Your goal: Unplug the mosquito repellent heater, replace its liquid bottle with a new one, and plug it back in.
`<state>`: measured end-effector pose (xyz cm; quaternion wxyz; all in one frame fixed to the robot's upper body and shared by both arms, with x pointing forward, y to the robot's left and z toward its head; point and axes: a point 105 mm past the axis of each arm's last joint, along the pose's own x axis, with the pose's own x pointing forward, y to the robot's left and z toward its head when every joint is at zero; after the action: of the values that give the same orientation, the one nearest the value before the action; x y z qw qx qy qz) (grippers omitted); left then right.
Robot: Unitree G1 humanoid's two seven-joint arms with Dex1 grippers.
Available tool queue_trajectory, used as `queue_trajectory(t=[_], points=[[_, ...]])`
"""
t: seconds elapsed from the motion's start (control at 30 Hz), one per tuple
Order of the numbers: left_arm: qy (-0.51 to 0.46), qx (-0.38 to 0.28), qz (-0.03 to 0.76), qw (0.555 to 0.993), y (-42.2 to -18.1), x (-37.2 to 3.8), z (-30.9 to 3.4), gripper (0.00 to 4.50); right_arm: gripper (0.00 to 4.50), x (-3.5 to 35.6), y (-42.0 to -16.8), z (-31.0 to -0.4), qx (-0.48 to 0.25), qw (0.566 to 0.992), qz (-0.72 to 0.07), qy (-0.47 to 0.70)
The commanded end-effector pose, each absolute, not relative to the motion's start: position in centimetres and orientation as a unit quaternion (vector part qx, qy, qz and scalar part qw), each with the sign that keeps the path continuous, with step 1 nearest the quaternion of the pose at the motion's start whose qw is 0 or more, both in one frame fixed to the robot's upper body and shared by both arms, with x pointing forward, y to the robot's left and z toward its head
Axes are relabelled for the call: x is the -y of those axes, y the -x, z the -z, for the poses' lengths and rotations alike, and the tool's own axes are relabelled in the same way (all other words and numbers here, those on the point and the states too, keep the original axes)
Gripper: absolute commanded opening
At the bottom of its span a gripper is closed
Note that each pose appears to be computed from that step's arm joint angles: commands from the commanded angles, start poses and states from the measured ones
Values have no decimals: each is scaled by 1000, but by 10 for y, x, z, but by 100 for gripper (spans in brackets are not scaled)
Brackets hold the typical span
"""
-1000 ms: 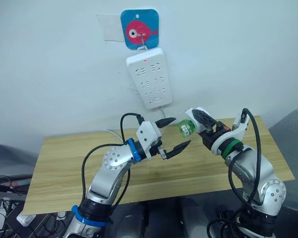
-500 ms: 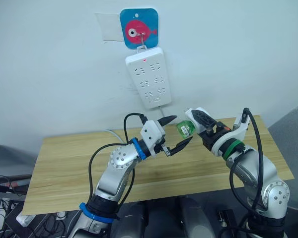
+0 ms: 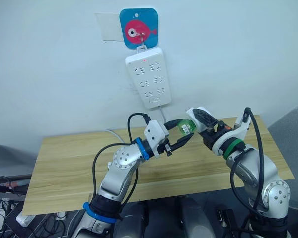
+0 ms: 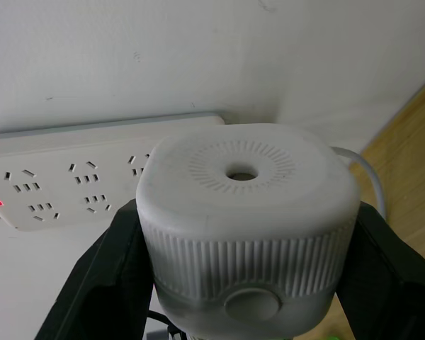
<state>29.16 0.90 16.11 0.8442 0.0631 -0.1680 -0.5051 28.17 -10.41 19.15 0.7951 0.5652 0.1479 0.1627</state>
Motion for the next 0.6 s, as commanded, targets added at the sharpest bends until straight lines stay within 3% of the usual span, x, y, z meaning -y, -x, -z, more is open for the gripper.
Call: queue_trajectory(t=[0.03, 0.07, 0.23, 0.47, 0.6], points=[[-67, 193, 499, 842, -294, -13, -173, 227, 296, 94, -272, -206, -136, 789, -210, -561], [-69, 193, 501, 841, -294, -14, -172, 227, 296, 93, -271, -206, -139, 787, -217, -560], [-79, 190, 530, 823, -286, -18, -168, 227, 448, 100, -269, -201, -154, 794, -249, -533], [-93, 192, 582, 785, -271, -23, -166, 227, 448, 115, -272, -190, -168, 799, -337, -469], [-118, 199, 627, 744, -258, -31, -165, 227, 448, 130, -266, -185, -231, 753, -456, -414]])
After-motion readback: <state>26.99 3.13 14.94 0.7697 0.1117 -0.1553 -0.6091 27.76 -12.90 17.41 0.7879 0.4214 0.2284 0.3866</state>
